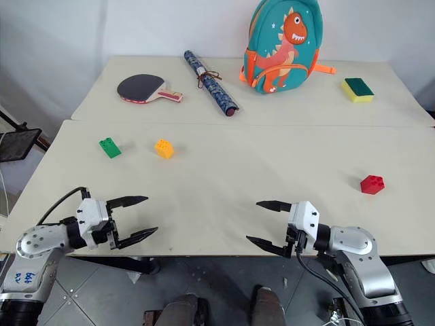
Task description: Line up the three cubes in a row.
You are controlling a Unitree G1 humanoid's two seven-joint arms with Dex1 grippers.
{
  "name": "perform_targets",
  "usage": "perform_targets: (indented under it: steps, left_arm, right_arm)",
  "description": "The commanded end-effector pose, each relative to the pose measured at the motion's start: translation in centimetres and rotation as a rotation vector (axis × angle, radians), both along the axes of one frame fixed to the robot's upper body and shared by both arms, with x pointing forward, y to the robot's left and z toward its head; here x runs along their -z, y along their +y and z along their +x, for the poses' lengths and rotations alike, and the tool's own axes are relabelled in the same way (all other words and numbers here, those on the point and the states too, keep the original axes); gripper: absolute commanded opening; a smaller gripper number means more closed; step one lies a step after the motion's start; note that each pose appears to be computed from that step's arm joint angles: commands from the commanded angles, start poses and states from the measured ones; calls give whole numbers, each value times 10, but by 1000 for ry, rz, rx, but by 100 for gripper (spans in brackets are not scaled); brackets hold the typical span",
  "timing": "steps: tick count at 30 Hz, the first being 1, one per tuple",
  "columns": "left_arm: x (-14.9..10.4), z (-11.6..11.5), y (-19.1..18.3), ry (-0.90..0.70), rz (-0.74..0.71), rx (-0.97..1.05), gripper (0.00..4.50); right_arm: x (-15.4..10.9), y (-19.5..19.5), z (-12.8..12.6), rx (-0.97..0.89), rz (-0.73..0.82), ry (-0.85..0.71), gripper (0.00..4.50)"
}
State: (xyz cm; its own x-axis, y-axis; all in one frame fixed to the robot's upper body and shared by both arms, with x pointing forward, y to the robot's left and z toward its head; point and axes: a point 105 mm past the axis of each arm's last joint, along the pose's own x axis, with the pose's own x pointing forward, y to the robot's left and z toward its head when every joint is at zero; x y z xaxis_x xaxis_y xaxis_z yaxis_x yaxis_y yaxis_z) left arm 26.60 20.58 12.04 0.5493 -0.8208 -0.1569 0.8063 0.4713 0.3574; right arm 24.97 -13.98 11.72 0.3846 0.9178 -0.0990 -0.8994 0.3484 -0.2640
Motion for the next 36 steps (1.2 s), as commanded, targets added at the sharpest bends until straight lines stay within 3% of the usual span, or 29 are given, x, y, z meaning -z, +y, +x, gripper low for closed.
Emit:
perform_targets:
  steps: [1, 6, 10, 12, 14, 19, 28, 36]
  left_arm:
    - [-9, 2, -2, -23, -29, -1, 441]
    - [-19, -1, -24, 2, -64, 115, 441]
    - [-33, 2, -58, -31, -153, 234, 441]
    - [-34, 4, -87, -35, -153, 366, 441]
    - [-29, 5, -105, -29, -114, 468, 441]
    - [-37, 19, -119, -42, -156, 478, 441]
    - [-33, 19, -123, -28, -138, 486, 441]
    - [-27, 10, -122, -15, -126, 477, 441]
  right_arm:
    - [-15, -8, 1, 54, 21, -55, 450]
    - [-41, -65, 5, 416, 71, -162, 450]
    - [-46, -111, -6, 720, 81, -250, 450]
    - [-35, -162, -31, 1074, 127, -268, 450]
    - [-17, -188, -57, 1288, 139, -237, 450]
    - [-8, -179, -53, 1334, 144, -201, 450]
    - [-36, -212, 10, 1473, 235, -89, 450]
    - [-21, -237, 50, 1487, 134, 77, 450]
